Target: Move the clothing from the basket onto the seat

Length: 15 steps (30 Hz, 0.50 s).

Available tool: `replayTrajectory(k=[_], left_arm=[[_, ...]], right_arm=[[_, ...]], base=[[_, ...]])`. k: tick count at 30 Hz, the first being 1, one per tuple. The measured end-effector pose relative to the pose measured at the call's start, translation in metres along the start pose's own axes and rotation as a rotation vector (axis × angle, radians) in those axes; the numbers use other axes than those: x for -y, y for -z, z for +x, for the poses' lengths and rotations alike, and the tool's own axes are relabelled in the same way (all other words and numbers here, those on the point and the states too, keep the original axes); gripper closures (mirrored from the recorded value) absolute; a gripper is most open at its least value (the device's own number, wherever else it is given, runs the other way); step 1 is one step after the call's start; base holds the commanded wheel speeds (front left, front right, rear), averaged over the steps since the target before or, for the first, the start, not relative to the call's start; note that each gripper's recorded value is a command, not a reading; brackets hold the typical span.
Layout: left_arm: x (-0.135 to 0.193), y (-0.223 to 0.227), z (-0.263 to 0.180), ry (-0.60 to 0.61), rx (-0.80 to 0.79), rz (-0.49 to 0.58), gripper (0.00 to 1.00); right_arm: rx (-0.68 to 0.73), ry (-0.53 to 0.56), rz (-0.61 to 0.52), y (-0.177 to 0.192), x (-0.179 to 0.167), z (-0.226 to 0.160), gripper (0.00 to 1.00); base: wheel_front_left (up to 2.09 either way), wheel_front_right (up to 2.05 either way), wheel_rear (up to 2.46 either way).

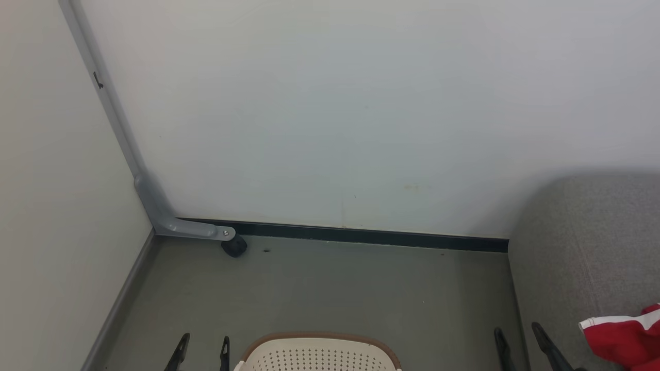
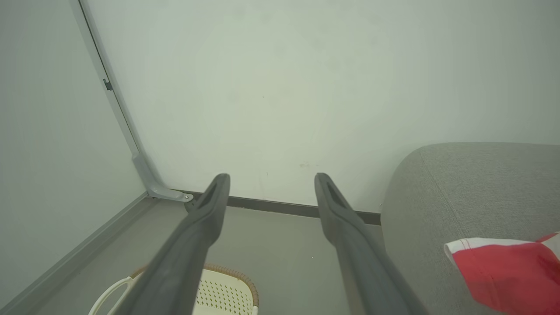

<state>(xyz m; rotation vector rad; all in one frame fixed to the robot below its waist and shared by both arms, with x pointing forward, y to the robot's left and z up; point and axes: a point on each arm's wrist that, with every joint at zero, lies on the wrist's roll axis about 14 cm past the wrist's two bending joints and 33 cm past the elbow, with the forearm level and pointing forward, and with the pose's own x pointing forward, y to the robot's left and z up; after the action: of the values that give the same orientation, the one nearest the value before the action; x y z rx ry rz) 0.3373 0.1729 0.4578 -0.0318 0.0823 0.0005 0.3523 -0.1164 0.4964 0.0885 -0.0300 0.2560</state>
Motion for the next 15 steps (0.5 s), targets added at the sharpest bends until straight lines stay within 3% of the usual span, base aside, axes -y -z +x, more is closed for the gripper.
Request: replayTrajectory(k=[15], left_arm=[[0.0029, 0.0033, -0.0001, 0.014, -0.010, -0.002, 0.00]], right_arm=[[-0.016, 0.006, -0.007, 0.0051, 0.0017, -0.0019, 0.00]], base=[[0.00, 0.00, 0.00]])
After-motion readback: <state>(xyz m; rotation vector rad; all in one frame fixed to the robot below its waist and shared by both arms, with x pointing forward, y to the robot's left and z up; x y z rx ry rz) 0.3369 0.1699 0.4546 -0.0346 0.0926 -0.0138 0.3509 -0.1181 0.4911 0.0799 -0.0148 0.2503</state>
